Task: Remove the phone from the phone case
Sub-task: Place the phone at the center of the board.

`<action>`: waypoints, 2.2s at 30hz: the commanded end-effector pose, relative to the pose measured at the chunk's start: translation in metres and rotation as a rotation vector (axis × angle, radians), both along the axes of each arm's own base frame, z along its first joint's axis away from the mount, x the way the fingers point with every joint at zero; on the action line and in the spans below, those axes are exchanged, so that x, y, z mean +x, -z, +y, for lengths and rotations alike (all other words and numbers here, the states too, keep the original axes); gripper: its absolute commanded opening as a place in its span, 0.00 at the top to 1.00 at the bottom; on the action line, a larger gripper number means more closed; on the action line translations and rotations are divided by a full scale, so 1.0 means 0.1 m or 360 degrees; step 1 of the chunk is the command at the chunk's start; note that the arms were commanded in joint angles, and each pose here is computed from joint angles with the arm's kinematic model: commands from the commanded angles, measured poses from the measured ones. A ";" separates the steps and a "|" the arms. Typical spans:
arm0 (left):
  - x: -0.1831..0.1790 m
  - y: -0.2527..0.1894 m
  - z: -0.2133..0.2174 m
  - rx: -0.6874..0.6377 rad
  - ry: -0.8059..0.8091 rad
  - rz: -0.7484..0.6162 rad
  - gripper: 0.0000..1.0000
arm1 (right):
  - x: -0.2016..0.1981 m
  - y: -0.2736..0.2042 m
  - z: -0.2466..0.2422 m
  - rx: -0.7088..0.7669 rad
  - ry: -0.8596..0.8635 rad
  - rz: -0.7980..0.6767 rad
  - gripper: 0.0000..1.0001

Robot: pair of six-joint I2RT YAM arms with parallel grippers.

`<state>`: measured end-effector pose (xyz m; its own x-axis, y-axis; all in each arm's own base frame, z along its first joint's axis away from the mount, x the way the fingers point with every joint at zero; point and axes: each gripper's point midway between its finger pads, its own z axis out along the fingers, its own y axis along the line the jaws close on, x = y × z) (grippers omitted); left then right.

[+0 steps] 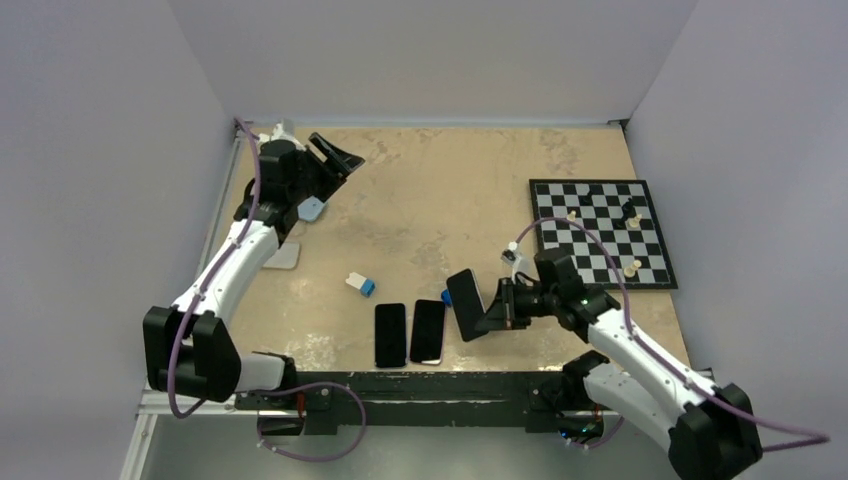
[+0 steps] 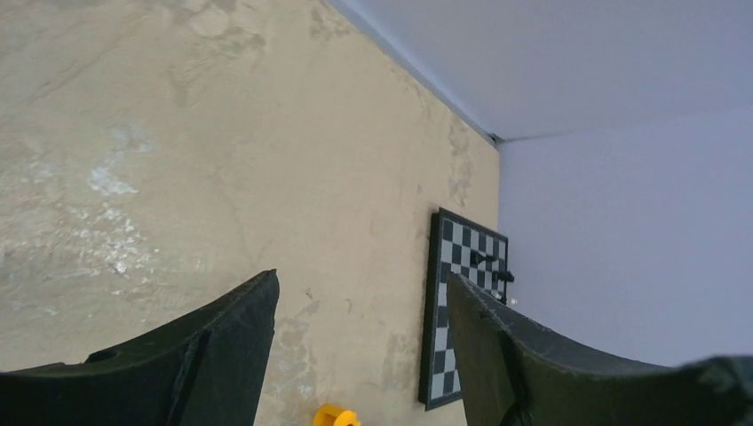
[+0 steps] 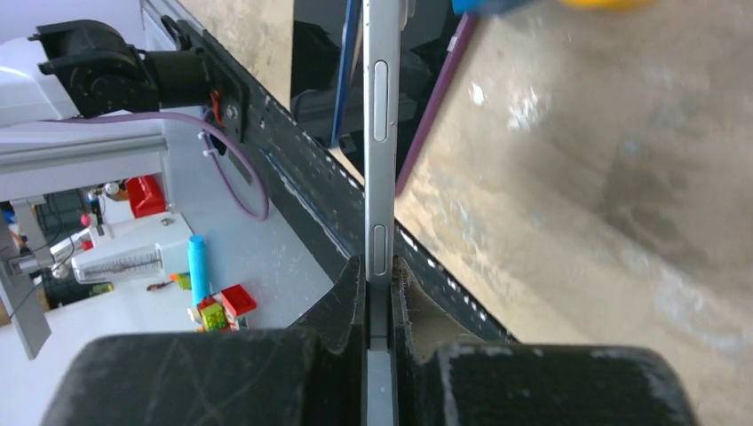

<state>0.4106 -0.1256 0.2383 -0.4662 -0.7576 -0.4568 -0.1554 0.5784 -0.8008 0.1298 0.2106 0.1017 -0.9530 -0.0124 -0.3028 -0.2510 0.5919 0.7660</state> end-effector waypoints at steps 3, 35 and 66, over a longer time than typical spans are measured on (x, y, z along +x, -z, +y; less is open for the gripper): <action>-0.24 -0.77 -0.24 0.0158 0.0339 -0.0419 0.28 | -0.40 0.17 -0.30 -0.0128 0.0176 0.0168 1.00; -0.41 -0.99 -0.17 0.0206 0.0317 -0.0531 0.29 | -0.39 0.69 0.01 0.0125 0.0180 0.0593 0.90; -0.42 -1.00 -0.25 0.0149 0.0373 -0.0527 0.28 | -0.31 0.78 0.05 0.0023 0.0003 0.0537 0.40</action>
